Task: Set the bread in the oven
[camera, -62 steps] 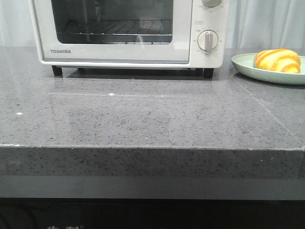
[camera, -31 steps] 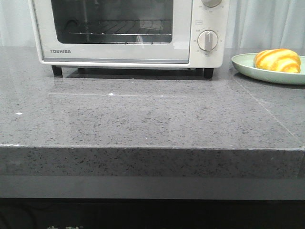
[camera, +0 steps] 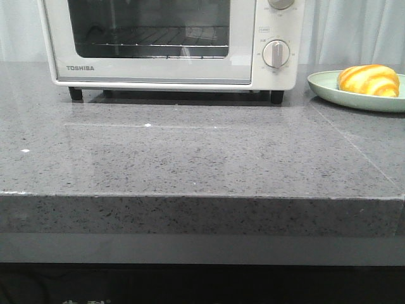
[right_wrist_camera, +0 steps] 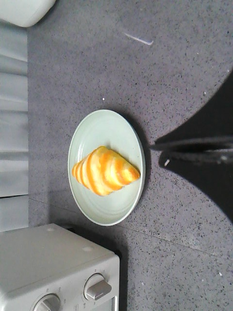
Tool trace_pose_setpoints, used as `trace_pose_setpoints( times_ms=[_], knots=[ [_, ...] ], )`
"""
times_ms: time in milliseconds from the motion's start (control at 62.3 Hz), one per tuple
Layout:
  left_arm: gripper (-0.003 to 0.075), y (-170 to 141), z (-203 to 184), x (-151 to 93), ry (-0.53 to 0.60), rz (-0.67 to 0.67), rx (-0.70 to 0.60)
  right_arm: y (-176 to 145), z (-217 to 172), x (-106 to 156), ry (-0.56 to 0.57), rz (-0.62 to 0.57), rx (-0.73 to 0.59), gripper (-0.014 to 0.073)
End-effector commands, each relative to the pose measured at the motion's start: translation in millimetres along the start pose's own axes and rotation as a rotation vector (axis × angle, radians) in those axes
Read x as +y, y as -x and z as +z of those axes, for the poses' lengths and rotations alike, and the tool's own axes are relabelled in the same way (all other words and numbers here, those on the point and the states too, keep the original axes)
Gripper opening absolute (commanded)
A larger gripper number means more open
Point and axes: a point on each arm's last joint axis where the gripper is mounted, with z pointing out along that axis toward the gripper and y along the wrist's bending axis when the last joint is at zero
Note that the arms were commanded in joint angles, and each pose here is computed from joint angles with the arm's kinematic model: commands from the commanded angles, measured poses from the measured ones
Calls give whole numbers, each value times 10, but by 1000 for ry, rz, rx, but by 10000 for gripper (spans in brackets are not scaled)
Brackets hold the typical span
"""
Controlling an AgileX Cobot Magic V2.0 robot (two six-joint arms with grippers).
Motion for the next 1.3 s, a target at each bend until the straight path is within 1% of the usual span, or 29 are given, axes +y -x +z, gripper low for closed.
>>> trace_pose_setpoints(
  times_ms=[0,241,305,369,433,449,481,497,530,562,610,658,738,883,963,1043,1139,1284],
  knots=[
    [-18,172,-29,-21,-14,-7,-103,149,-21,12,7,-23,-89,-119],
    [-18,172,-29,-21,-14,-7,-103,130,-20,8,3,-23,-68,-112],
    [-18,172,-29,-21,-14,-7,-103,119,-19,6,1,-23,-57,-72],
    [-18,172,-29,-21,-14,-7,-103,115,-19,5,0,-23,-52,38],
    [-18,172,-29,-21,-14,-7,-103,115,-19,5,0,-23,-52,190],
    [-18,172,-29,-21,-14,-7,-103,115,-19,5,0,-23,-52,248],
    [-18,172,-29,-21,-14,-7,-103,116,-19,5,1,-23,-53,322],
    [-18,172,-29,-21,-14,-7,-103,116,-19,5,1,-23,-53,373],
    [-18,172,-29,-21,-14,-7,-103,116,-19,5,1,-23,-53,444],
    [-18,169,-29,-21,-13,-7,-99,116,-19,5,1,-23,-53,496],
    [-18,168,-29,-21,-14,-9,-99,116,-19,5,1,-23,-53,537],
    [-18,170,-29,-34,-27,-18,-100,117,-19,5,1,-23,-54,545],
    [-18,190,-24,-91,-79,-9,-122,119,-19,6,1,-23,-56,542],
    [-18,242,83,-277,-218,54,-159,118,-19,6,1,-22,-55,542],
    [-18,290,195,-429,-302,75,-168,117,-19,6,1,-22,-54,542],
    [-18,346,324,-579,-363,91,-176,117,-19,6,2,-20,-54,542],
    [-18,443,445,-773,-436,90,-221,117,-19,7,2,-19,-54,542],
    [-18,537,716,-1091,-512,113,-265,117,-19,7,2,-19,-54,542]
  ],
)
